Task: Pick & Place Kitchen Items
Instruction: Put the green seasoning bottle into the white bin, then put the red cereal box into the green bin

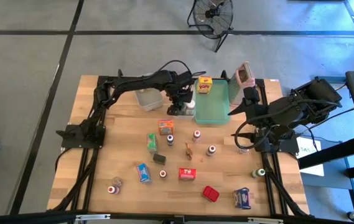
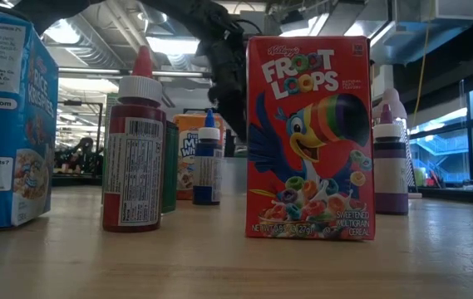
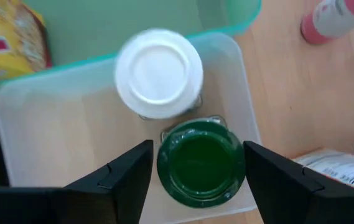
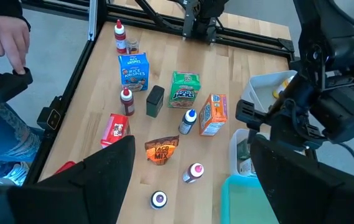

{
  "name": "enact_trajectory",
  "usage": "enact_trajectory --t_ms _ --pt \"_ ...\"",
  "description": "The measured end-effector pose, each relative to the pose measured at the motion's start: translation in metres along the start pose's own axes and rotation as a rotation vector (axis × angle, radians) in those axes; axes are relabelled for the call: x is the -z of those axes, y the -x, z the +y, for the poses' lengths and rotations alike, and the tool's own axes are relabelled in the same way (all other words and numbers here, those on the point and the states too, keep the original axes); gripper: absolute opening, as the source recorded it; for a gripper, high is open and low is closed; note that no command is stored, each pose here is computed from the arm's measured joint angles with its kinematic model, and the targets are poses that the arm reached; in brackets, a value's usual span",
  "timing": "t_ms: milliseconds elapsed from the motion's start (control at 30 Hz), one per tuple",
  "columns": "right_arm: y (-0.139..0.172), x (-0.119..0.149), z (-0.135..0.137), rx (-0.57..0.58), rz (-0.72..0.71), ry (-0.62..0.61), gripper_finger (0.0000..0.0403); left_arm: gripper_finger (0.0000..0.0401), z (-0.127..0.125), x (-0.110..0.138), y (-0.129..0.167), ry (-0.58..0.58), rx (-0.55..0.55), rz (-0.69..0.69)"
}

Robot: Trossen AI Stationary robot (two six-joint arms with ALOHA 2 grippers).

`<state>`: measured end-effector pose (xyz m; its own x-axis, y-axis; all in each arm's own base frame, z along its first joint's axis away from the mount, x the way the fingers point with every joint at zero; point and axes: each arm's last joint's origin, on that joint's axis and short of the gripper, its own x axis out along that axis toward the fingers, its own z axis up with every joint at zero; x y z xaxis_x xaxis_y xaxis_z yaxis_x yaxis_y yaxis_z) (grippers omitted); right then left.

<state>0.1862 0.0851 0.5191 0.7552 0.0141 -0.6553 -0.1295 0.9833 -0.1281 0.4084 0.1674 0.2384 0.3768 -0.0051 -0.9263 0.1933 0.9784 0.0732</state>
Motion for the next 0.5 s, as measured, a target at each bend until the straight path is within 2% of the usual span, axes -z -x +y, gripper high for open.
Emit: enact_trajectory --t_ms 333,500 --pt "0.0 0.0 0.0 -0.002 0.0 -0.006 0.0321 0.024 0.0 -0.011 0.027 0.029 -0.006 -0.007" --pt "0.0 0.0 0.001 -0.039 0.006 -0.009 0.0321 0.024 -0.005 -0.017 0.044 0.065 0.007 0.008"
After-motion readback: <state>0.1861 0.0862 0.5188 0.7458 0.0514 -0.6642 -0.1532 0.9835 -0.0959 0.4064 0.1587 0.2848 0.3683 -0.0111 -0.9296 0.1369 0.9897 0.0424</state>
